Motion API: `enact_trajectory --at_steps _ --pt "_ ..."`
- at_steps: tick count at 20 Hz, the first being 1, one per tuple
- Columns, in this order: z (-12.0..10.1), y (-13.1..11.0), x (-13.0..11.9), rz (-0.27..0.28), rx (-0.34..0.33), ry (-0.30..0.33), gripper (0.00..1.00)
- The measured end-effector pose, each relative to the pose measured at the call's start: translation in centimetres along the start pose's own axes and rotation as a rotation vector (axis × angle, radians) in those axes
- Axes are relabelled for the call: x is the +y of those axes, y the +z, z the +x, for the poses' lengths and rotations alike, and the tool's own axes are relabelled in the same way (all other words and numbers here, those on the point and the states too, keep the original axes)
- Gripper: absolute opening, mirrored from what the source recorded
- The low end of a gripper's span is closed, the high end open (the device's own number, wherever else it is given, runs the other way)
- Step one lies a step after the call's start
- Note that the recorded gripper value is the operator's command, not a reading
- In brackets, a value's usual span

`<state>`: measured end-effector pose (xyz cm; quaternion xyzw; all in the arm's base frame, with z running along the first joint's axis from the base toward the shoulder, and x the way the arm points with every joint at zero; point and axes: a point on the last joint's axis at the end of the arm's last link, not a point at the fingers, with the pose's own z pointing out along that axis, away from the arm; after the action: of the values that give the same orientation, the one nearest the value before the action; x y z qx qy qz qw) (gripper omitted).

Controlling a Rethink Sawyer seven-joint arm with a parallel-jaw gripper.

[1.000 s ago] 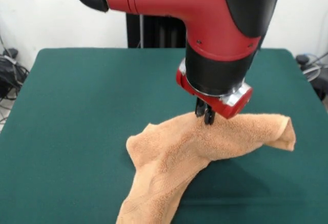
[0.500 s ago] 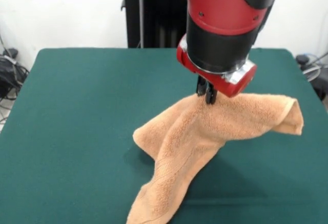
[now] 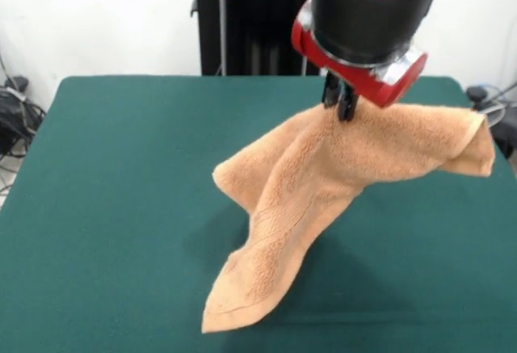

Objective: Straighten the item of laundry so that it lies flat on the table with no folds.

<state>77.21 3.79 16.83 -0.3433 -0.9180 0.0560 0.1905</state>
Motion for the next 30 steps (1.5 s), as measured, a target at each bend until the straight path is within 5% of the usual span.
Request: enact_trajectory --at_steps 13,30 --pt "1.1 -7.8 -0.3 0.047 0.052 0.010 0.00" --pt "2.7 -12.1 -0.9 0.015 -0.004 0.007 0.00"
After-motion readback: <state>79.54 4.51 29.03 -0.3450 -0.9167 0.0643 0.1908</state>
